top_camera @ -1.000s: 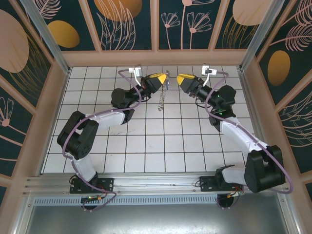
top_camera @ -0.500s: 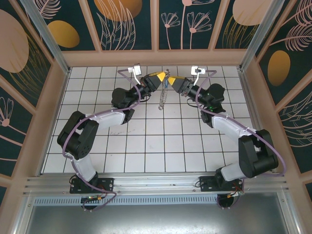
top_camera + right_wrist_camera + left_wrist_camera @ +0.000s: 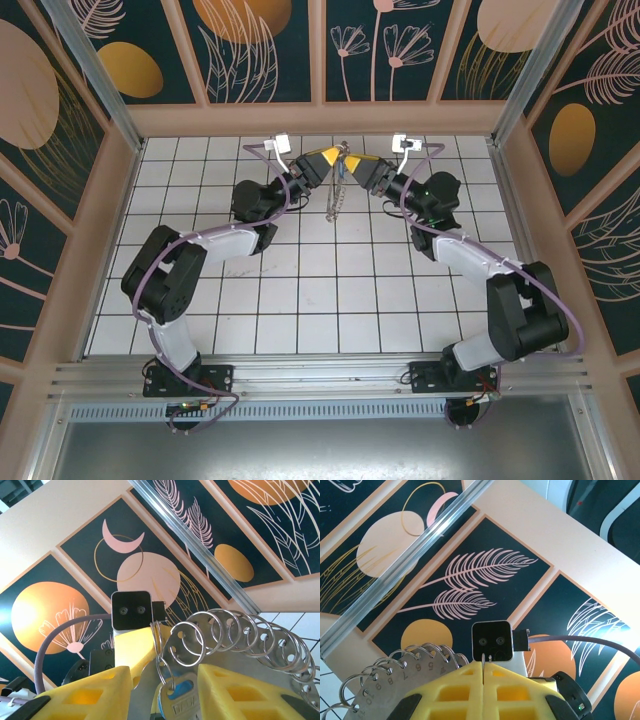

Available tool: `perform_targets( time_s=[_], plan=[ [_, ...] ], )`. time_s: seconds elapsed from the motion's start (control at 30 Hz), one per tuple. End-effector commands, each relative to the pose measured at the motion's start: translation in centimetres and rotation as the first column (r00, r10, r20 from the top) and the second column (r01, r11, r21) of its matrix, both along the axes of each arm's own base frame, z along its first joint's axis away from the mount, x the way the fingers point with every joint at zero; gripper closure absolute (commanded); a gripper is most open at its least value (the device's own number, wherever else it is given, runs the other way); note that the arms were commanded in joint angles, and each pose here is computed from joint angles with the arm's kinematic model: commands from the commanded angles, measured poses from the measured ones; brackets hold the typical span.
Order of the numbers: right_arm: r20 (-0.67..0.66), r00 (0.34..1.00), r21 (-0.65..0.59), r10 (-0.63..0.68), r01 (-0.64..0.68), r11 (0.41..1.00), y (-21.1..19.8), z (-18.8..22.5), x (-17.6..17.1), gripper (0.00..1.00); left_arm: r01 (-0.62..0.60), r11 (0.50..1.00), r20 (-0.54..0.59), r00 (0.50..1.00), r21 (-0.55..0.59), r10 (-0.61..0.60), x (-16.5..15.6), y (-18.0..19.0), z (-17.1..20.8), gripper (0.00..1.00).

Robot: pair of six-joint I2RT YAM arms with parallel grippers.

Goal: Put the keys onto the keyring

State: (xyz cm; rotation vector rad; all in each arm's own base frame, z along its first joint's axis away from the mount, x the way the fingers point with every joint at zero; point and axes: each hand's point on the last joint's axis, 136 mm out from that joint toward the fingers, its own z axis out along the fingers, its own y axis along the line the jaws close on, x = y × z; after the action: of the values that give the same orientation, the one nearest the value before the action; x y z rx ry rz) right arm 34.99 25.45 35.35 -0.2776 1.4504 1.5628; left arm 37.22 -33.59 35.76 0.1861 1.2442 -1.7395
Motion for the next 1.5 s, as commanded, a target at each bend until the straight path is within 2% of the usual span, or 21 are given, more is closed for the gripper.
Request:
perform_targets(
  time_s=[0.0, 0.13, 0.37, 0.47, 1.13, 1.17, 1.27, 1.37, 1.47],
  plan=[
    [0.072, 0.997, 0.042, 0.01, -0.013, 0.999, 0.2, 2.3, -0.2, 0.62, -0.004, 0.999, -0.011, 1.0, -0.05, 0.003, 0.2, 0.6, 0.8, 1.0],
    [0.059, 0.998, 0.046, 0.015, -0.018, 0.999, 0.3, 1.8, 0.1, 0.7, -0.002, 0.998, -0.045, 0.999, -0.063, -0.001, 0.5, 0.6, 0.6, 1.0],
    [0.035, 0.999, 0.044, 0.021, -0.022, 0.999, 0.5, 0.7, 0.2, 0.93, -0.02, 0.998, -0.091, 0.996, -0.066, 0.014, 1.1, 0.7, 0.3, 1.0],
    [0.025, 0.999, 0.043, 0.023, -0.024, 0.999, 0.5, 0.4, 0.3, 1.0, -0.022, 0.997, -0.11, 0.994, -0.07, 0.014, 1.4, 0.7, 0.0, 1.0],
    [-0.026, 0.995, 0.013, 0.095, -0.094, 0.995, 2.4, -1.6, -0.3, 1.0, -0.03, 0.995, -0.143, 0.99, -0.092, 0.016, 1.9, 0.8, -0.5, 1.0],
    [-0.027, 0.996, 0.008, 0.084, -0.083, 0.996, 2.0, -1.6, -0.3, 0.95, -0.029, 0.995, -0.145, 0.989, -0.092, 0.016, 1.9, 0.8, -0.5, 1.0],
    [-0.031, 0.999, 0.004, 0.031, -0.031, 1.0, 0.3, -1.3, -0.2, 0.73, -0.035, 0.996, -0.151, 0.988, -0.083, 0.022, 2.0, 0.8, -0.9, 1.0],
    [-0.037, 0.999, -0.003, -0.023, 0.023, 1.0, -1.5, -0.9, -0.1, 0.65, -0.039, 0.997, -0.161, 0.987, -0.073, 0.027, 2.1, 0.8, -1.6, 1.0],
    [-0.031, 0.998, -0.017, -0.058, 0.057, 0.998, -2.3, -0.3, -0.2, 0.62, -0.037, 0.997, -0.168, 0.985, -0.062, 0.026, 2.2, 0.7, -2.2, 1.0]
  ],
)
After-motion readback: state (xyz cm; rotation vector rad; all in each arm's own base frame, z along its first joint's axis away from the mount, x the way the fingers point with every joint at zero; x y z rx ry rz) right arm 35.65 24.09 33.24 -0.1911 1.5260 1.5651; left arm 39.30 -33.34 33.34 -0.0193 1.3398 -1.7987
